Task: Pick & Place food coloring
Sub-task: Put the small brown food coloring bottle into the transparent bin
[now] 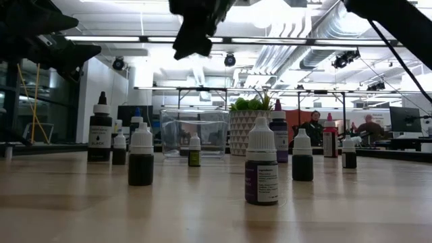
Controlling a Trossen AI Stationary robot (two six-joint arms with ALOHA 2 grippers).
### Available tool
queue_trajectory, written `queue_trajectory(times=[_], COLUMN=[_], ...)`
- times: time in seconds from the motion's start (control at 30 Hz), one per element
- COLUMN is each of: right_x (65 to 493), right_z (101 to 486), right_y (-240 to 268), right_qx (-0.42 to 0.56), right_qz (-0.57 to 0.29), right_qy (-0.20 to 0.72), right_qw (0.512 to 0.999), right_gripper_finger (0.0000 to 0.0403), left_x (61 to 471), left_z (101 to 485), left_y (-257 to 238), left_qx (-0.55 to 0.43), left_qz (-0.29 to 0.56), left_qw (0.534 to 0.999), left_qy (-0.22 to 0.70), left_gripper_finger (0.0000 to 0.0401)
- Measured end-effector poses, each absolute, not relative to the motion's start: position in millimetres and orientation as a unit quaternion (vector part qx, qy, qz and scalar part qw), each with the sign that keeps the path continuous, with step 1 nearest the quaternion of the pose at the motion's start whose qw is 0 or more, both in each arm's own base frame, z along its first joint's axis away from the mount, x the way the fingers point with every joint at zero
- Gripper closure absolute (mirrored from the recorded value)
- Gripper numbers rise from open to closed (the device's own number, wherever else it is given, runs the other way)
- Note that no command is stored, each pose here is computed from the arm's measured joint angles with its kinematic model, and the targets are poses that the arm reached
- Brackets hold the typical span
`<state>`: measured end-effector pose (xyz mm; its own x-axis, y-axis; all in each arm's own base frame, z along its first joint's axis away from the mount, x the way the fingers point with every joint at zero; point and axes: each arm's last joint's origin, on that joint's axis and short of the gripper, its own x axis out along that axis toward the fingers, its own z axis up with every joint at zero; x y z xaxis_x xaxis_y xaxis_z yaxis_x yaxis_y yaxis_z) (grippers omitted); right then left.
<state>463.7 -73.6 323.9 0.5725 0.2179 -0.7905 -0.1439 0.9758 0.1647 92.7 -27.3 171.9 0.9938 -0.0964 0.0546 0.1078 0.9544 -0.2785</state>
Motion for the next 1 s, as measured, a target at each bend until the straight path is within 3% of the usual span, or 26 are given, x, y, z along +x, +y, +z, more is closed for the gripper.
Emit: queue_trajectory(times=[0.1, 0.3, 1.0], right_x=[467.2, 478.4, 492.3], right_z=[318.7, 290.8, 188.0], right_y=[-50.5, -32.5, 2.6], right_qx=[0.005, -0.049, -0.023], right_qz=[0.130, 0.101, 0.050], right_qy=[0.459, 0.468, 0.426], right_qw=[0.879, 0.876, 0.903], right_gripper_finger=[0.0255, 0.0257, 0.0257], left_x=[92.7, 92.7, 92.7], left_z=[171.9, 171.9, 171.9], left_y=[-27.3, -27.3, -27.3], left_qx=[-0.142, -0.142, -0.142], left_qz=[-0.052, -0.052, -0.052], left_qw=[0.988, 0.988, 0.988], left_qy=[-0.020, -0.020, -0.020], left_gripper_finger=[0.0130, 0.0130, 0.0130])
